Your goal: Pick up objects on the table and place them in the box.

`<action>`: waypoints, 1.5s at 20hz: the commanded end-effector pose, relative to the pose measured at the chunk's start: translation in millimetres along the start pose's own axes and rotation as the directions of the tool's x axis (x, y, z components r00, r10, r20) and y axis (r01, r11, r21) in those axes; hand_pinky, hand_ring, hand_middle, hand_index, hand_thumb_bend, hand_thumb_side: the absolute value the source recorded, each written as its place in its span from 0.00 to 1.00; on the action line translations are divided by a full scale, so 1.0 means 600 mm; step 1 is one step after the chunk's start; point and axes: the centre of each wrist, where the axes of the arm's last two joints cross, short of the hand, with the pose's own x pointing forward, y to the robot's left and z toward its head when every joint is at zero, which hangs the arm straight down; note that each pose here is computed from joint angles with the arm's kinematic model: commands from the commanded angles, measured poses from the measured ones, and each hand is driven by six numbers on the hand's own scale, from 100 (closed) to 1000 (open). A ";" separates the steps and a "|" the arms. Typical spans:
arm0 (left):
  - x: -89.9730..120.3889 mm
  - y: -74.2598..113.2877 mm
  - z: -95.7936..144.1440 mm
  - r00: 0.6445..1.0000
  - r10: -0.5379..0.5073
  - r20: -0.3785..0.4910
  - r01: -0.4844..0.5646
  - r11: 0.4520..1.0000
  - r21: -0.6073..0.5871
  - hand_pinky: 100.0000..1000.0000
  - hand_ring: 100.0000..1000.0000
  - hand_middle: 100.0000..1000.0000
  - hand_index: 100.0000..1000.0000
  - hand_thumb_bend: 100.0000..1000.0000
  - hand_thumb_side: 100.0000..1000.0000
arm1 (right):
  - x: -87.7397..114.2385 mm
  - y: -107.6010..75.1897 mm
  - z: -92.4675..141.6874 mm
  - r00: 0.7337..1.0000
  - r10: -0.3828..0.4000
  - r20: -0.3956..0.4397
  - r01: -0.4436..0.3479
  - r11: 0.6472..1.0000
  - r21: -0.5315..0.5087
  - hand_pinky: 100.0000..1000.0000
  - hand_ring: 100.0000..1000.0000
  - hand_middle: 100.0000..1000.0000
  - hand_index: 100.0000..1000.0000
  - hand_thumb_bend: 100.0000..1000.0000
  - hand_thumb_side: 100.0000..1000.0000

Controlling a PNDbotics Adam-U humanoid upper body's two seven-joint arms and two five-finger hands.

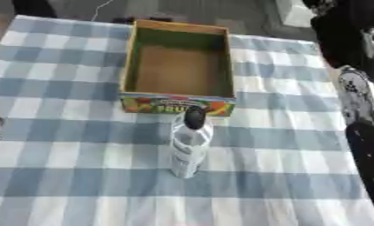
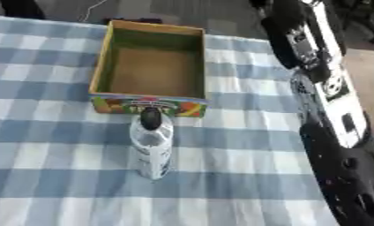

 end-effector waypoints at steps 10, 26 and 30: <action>0.006 0.002 -0.013 0.998 0.029 0.055 -0.031 0.999 0.031 0.44 0.54 0.61 0.71 0.00 0.80 | -0.065 0.056 0.003 0.981 -0.083 -0.176 0.104 0.988 0.113 0.88 0.91 1.00 1.00 0.13 0.62; 0.006 0.005 -0.009 0.999 0.025 0.044 -0.026 0.999 0.022 0.44 0.54 0.61 0.71 0.00 0.80 | -0.092 0.023 0.054 0.899 -0.344 -0.272 0.412 0.874 0.258 0.93 0.94 1.00 1.00 0.14 0.63; 0.006 0.006 -0.009 0.999 0.024 0.043 -0.025 0.999 0.021 0.44 0.54 0.61 0.71 0.00 0.80 | -0.083 0.011 0.061 0.912 -0.304 -0.277 0.379 0.882 0.279 0.92 0.93 1.00 1.00 0.16 0.60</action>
